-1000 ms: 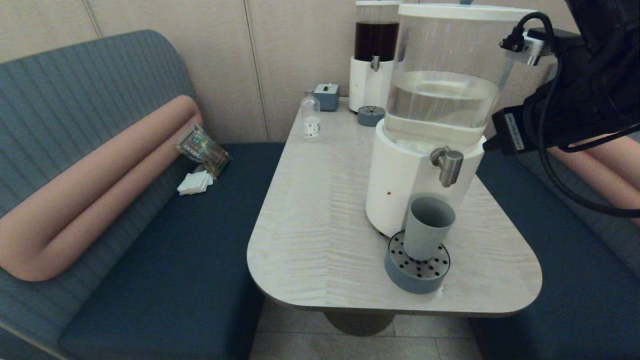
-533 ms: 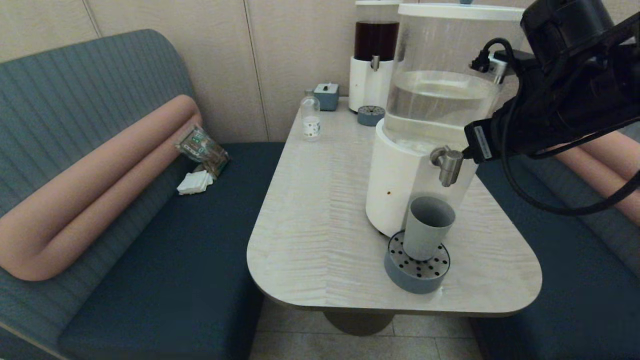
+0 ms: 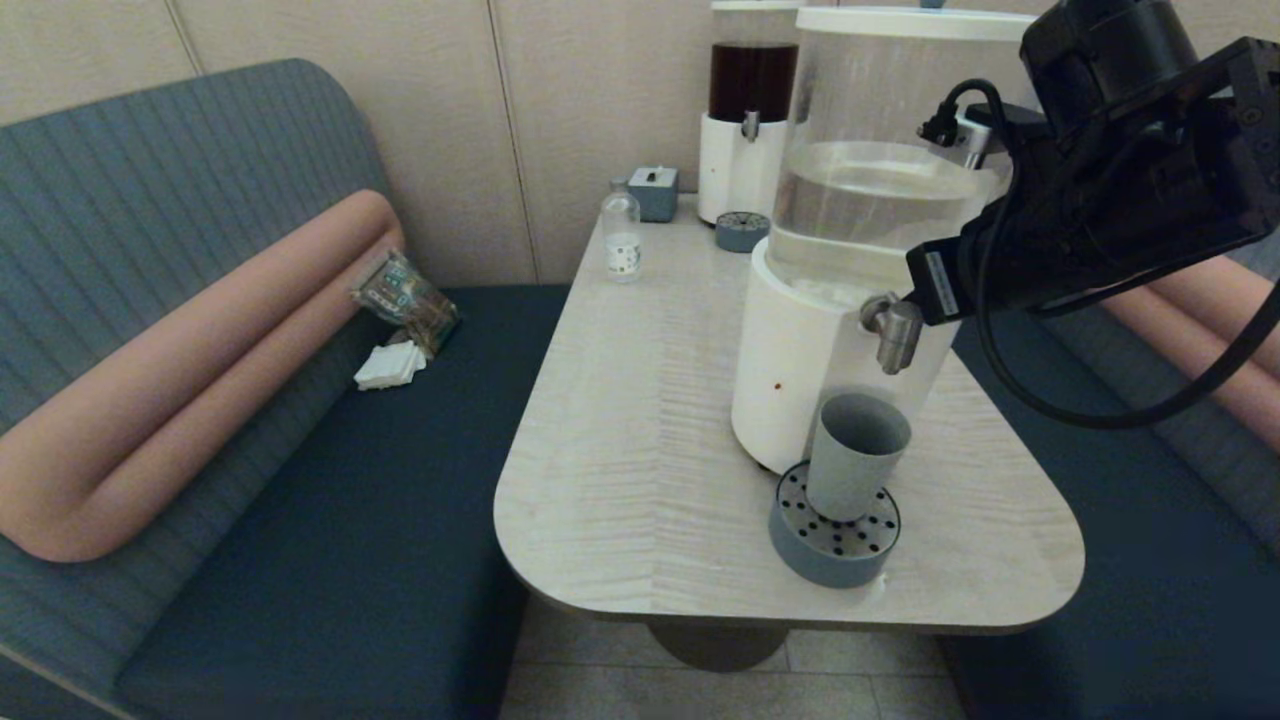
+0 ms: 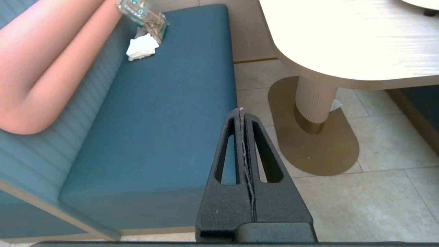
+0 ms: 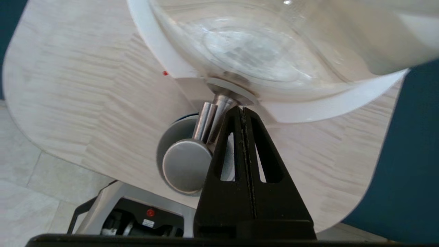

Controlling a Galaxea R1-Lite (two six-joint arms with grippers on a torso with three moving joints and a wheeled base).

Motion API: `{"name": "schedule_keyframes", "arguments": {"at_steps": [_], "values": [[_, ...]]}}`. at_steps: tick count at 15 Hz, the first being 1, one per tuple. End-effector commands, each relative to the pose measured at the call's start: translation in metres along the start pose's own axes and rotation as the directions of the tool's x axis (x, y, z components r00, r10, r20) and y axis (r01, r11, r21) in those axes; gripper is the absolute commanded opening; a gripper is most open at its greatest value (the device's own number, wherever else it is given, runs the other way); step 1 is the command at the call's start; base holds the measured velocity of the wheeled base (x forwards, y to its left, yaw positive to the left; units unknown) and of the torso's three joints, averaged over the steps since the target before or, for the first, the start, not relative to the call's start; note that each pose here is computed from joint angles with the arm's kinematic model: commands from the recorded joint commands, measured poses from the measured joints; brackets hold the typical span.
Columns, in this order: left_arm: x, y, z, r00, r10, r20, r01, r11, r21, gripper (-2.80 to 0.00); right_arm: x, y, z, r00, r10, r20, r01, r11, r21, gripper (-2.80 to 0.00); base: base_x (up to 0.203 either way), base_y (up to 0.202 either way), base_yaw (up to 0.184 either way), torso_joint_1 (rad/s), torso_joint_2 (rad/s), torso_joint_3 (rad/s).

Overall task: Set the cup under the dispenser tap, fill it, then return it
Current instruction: Turn on the faucet

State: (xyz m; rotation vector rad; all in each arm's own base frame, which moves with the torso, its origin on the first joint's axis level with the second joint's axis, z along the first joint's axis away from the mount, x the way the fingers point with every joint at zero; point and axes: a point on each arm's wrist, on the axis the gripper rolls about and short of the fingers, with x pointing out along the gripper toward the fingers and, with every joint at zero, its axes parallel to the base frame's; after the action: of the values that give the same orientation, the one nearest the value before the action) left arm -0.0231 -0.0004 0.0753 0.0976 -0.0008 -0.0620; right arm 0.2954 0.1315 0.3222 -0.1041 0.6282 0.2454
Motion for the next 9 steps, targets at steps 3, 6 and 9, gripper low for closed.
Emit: {"name": "schedule_keyframes", "arguments": {"at_steps": [3, 6, 9], "values": [[-0.0001, 0.0000, 0.0000, 1.000, 0.000, 0.001, 0.000, 1.000, 0.001, -2.80, -0.0033, 0.0036, -0.0006, 0.999, 0.054, -0.003, -0.054, 0.999, -0.004, -2.80, 0.000, 0.000, 0.000, 0.000, 0.00, 0.000], [-0.0001, 0.0000, 0.0000, 1.000, 0.000, 0.002, 0.000, 1.000, 0.001, -2.80, -0.0014, 0.0040, -0.0007, 0.998, 0.058, -0.006, -0.058, 0.998, -0.007, -2.80, 0.000, 0.000, 0.000, 0.000, 0.00, 0.000], [0.0000, 0.0000, -0.0003, 1.000, 0.002, 0.000, -0.002, 1.000, 0.001, -2.80, 0.0030, 0.0052, 0.0013, 0.997, 0.072, 0.010, -0.072, 0.997, -0.007, -2.80, 0.000, 0.000, 0.000, 0.000, 0.00, 0.000]]}}
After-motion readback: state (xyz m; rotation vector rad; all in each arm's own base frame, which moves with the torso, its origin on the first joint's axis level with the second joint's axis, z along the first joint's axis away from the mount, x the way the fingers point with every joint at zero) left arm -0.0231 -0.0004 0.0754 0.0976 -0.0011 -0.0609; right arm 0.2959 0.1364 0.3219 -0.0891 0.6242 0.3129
